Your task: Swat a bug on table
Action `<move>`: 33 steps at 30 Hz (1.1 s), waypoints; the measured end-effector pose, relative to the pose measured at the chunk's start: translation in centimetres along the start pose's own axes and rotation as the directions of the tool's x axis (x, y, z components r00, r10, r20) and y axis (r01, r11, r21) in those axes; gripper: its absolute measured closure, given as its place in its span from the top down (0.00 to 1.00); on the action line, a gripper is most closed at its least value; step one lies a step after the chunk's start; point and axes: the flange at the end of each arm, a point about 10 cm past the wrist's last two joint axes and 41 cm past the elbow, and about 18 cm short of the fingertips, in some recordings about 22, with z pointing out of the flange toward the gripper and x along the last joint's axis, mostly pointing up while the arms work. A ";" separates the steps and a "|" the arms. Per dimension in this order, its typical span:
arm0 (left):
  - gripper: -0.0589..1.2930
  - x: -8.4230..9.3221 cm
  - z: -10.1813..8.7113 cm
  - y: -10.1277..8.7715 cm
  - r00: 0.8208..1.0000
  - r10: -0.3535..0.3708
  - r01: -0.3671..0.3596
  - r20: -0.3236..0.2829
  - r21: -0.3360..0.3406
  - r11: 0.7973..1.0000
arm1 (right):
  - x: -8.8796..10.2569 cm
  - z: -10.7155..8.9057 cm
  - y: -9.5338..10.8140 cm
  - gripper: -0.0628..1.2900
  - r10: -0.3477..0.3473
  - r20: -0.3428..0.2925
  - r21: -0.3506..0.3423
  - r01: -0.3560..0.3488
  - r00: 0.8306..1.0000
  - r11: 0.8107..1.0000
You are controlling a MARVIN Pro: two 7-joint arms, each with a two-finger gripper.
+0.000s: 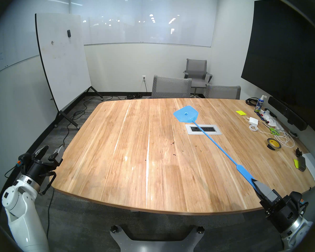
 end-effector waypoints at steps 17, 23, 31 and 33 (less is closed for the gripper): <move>0.97 -0.1 0.0 -0.1 1.000 -0.001 0.001 0.001 0.001 1.000 | -7.4 1.4 10.0 0.03 0.125 0.127 -0.338 -0.076 0.984 0.938; 0.97 -0.1 0.0 0.0 1.000 -0.001 0.001 0.001 0.001 1.000 | -5.4 1.9 6.7 0.03 0.028 0.106 -0.214 -0.004 0.994 0.977; 0.97 -0.1 0.0 0.0 1.000 -0.001 0.001 0.001 0.000 1.000 | -2.6 1.3 3.1 0.03 -0.058 0.030 -0.096 0.061 0.998 0.994; 0.97 -0.1 0.0 0.0 1.000 -0.001 0.001 0.001 0.000 1.000 | -1.9 1.1 2.6 0.03 -0.069 0.003 -0.079 0.069 0.998 0.994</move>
